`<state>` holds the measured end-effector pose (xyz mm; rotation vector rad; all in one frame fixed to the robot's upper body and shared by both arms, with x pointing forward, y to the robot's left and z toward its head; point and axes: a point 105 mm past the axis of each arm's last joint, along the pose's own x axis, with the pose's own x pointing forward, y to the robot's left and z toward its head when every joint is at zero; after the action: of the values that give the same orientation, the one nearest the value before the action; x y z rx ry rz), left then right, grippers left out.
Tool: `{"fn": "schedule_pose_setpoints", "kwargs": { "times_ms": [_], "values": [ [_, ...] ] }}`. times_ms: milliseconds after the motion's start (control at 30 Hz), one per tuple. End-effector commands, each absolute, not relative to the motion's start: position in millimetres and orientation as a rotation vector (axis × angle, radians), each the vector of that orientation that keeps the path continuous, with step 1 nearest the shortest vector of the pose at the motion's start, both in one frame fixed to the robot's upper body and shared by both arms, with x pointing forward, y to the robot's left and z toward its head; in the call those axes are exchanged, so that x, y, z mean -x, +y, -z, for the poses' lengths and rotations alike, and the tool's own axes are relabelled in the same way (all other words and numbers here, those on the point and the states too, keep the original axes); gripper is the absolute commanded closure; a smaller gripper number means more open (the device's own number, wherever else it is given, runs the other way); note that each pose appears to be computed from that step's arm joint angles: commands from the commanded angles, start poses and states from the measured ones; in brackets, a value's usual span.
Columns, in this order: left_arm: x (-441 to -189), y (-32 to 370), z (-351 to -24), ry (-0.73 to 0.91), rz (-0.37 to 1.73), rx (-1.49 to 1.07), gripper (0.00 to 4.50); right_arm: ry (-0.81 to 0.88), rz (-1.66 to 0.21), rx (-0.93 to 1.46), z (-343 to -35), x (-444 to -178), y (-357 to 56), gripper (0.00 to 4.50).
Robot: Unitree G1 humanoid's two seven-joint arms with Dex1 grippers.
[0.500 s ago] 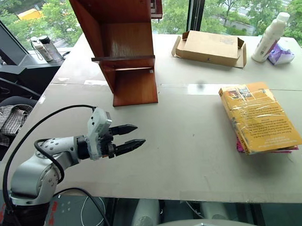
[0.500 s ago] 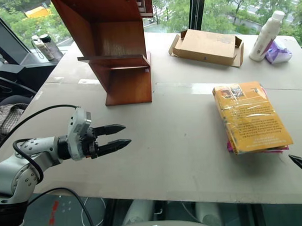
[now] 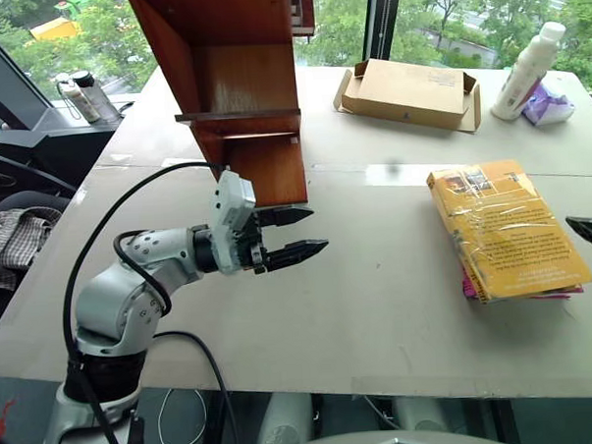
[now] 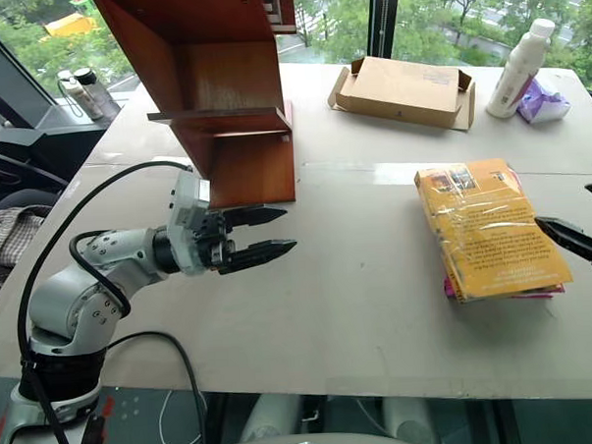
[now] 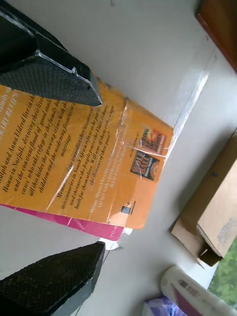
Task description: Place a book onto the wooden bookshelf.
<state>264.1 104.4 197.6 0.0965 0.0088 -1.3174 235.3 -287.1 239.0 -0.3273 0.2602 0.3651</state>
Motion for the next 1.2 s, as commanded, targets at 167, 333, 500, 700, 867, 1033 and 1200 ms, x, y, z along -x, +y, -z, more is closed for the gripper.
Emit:
{"fn": "schedule_pose_setpoints", "kwargs": {
  "times_ms": [167, 333, 500, 700, 867, 1033, 1200],
  "values": [
    [-249, 74, -221, -0.112, 1.470, -0.125, 1.03, 0.391, -0.076, 0.555, -229, -294, -306, 3.72],
    [-247, 65, -219, -0.118, 1.492, -0.135, 1.03, 0.488, -0.055, 0.740, -216, -315, -319, 4.31],
    [-245, 60, -215, -0.120, 1.501, -0.121, 1.03, 0.653, -0.054, 0.832, -185, -323, -342, 4.31],
    [-243, 59, -213, -0.121, 1.487, -0.121, 1.03, 0.780, -0.138, 0.691, -149, -321, -344, 4.31],
    [-247, 63, -212, -0.113, 1.470, -0.115, 1.03, 0.772, -0.258, 0.571, -140, -325, -319, 4.31],
    [-247, 63, -210, -0.106, 1.472, -0.111, 1.03, 0.755, -0.367, 0.529, -136, -329, -286, 4.31],
    [-252, 72, -204, -0.084, 1.440, -0.129, 1.03, 0.732, -0.395, 0.525, -132, -327, -259, 4.31]
  ]
}}
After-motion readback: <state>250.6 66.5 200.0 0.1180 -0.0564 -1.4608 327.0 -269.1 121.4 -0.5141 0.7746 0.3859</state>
